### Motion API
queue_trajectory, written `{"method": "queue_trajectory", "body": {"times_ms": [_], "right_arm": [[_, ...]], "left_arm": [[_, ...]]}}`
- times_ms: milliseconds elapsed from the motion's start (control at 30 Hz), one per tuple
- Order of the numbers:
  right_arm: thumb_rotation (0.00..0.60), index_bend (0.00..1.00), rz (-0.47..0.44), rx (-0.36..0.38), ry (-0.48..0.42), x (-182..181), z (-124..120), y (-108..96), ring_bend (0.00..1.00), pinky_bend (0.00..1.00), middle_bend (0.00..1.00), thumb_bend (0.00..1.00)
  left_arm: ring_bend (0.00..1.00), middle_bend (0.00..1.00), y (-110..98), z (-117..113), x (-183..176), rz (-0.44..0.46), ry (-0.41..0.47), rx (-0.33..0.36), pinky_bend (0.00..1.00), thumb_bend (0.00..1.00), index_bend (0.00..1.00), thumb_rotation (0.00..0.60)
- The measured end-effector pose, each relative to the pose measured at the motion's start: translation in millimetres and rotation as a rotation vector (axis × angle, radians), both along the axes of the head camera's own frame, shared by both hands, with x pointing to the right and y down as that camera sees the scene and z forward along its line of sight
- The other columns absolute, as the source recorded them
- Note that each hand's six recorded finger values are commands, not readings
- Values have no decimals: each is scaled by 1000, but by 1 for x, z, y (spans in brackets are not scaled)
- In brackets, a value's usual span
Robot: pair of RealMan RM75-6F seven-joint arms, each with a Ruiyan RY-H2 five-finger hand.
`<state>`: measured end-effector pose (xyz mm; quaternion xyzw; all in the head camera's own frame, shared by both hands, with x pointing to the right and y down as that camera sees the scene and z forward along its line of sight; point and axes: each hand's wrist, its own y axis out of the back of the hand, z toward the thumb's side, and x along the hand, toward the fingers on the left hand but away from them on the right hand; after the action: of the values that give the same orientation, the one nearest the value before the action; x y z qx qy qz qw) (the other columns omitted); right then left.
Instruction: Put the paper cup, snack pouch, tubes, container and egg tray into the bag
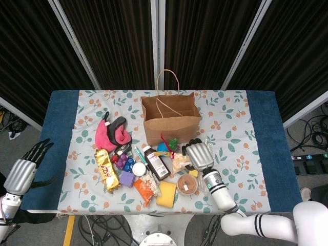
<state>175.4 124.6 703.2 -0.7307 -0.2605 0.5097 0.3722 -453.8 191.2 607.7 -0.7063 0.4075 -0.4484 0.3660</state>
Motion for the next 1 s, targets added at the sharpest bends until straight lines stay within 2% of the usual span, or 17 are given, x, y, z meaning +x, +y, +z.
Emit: {"method": "queue_trajectory", "body": {"times_ms": [200, 400, 533, 733, 833, 1000], "right_arm": [[600, 624, -7, 81, -55, 2, -34, -7, 282, 254, 520, 63], [600, 624, -1, 207, -151, 3, -93, -20, 282, 254, 520, 66], [600, 624, 25, 338, -218, 5, -144, -43, 283, 254, 520, 67], [600, 624, 64, 493, -268, 4, -192, -80, 282, 255, 520, 68], [600, 626, 83, 546, -261, 4, -202, -102, 283, 256, 520, 68], [600, 629, 112, 609, -227, 6, -205, -134, 283, 260, 520, 73]], "left_arm": [[109, 144, 0, -1, 4, 10, 2, -1, 259, 31, 97, 600], [109, 144, 0, -2, 9, 20, 5, 3, 259, 31, 96, 600], [109, 144, 0, -3, 11, 27, 7, 2, 259, 31, 97, 600], [109, 144, -2, -4, 13, 18, 26, -4, 259, 31, 97, 600], [109, 144, -4, -4, 13, 19, 31, -4, 259, 31, 97, 600], [109, 144, -7, -4, 15, 25, 31, 0, 259, 31, 97, 600]]}}
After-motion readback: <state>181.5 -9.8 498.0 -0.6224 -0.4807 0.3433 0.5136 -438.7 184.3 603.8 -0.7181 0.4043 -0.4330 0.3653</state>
